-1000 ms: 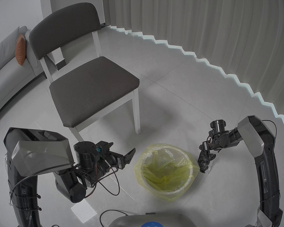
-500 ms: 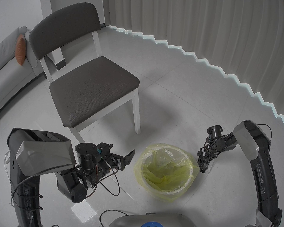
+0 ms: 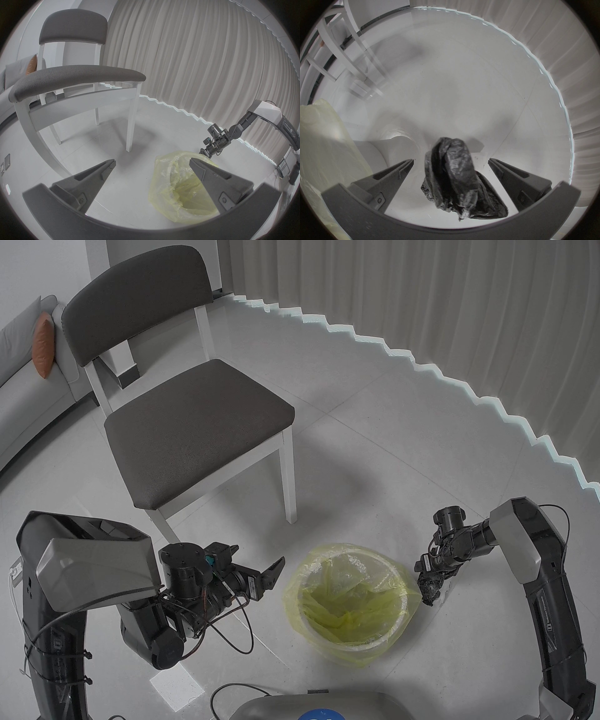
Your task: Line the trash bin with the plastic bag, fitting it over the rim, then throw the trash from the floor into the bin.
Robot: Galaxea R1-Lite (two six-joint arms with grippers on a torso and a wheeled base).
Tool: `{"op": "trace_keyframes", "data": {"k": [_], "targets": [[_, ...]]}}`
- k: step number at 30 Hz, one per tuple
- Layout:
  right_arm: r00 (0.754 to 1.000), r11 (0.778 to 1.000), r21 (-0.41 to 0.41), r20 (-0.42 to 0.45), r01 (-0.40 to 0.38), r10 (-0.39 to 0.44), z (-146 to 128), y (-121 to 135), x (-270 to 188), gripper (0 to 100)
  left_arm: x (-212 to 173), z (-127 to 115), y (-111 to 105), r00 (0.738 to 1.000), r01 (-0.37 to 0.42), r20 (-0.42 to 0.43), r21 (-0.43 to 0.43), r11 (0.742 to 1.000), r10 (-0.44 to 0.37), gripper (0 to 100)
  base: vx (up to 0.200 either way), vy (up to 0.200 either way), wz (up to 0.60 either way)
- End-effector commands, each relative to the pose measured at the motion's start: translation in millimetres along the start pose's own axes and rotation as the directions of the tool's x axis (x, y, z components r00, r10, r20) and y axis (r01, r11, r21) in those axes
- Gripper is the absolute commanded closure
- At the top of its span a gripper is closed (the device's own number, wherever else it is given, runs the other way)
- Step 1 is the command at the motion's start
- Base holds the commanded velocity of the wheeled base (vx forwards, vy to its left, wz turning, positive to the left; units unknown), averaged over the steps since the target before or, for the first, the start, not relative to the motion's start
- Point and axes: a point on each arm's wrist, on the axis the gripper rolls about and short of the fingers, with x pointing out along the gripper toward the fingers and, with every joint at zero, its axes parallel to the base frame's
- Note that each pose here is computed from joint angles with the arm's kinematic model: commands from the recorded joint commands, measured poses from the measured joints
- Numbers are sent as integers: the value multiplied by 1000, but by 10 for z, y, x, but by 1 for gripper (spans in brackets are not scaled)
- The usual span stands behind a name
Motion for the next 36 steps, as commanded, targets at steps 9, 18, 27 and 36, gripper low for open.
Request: {"op": "trace_keyframes", "data": {"k": [9, 18, 27, 36], "targets": [[999, 1000, -1, -45, 5, -5, -6, 0, 12, 0, 12, -22, 2, 1000, 0, -5, 1, 1000, 0, 0, 0, 0, 0], [998, 1000, -2, -57, 6, -7, -11, 0, 15, 100, 16, -22, 7, 1000, 0, -3, 2, 1000, 0, 0, 0, 0, 0], [998, 1000, 5, -59, 18, -17, -12, -2, 15, 100, 18, -33, 3, 1000, -1, -6, 4, 1000, 1, 0, 0, 0, 0], [994, 1000, -15, -105, 12, -14, -34, -8, -145, 100, -3, -14, 1, 1000, 0, -3, 4, 1000, 0, 0, 0, 0, 0]]}}
